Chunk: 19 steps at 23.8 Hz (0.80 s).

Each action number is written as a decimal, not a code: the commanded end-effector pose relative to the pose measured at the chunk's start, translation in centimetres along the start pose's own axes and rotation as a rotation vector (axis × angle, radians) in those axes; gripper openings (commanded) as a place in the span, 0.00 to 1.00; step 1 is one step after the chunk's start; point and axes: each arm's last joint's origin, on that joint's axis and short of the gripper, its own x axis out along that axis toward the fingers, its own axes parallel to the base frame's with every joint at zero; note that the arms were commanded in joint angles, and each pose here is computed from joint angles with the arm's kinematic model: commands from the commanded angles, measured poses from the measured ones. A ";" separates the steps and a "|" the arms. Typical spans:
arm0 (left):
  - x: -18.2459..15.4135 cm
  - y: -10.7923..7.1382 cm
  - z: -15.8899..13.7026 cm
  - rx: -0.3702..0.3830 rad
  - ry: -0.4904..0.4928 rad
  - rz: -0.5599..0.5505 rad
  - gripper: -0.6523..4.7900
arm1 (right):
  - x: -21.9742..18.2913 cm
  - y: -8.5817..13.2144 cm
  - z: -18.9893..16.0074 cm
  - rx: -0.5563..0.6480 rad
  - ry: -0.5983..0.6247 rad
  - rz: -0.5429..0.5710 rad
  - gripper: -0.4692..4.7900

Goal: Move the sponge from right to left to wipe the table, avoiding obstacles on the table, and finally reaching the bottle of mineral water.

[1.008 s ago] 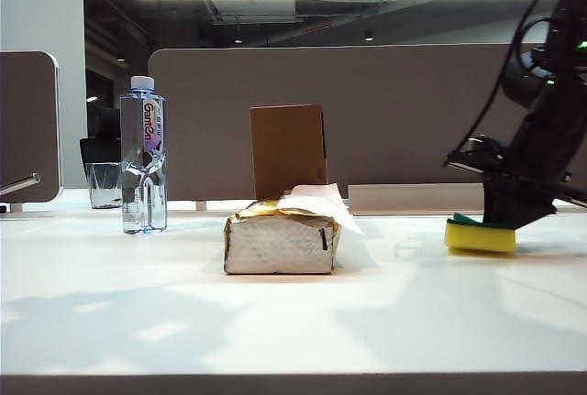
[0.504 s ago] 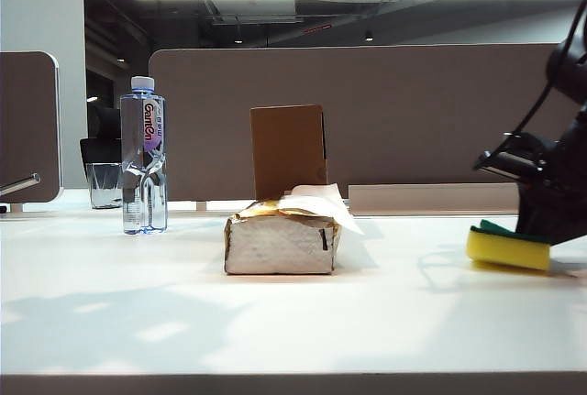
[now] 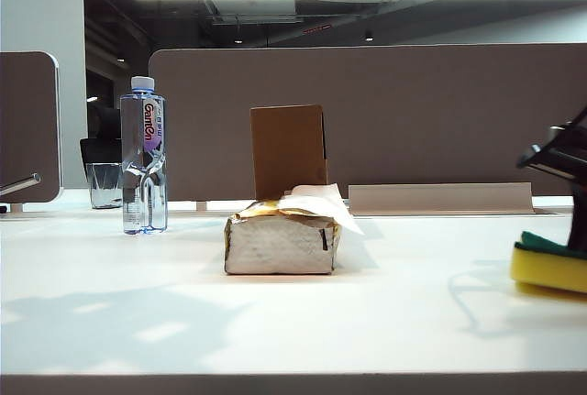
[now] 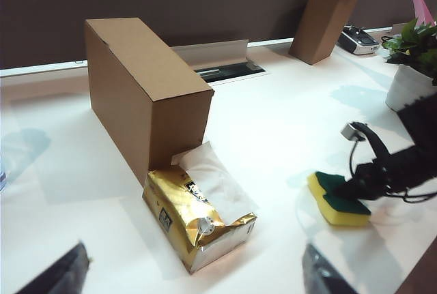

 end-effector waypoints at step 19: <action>-0.1 -0.1 0.3 0.021 -0.015 -0.007 0.86 | -4.1 -0.3 -5.8 0.043 0.007 -0.057 0.07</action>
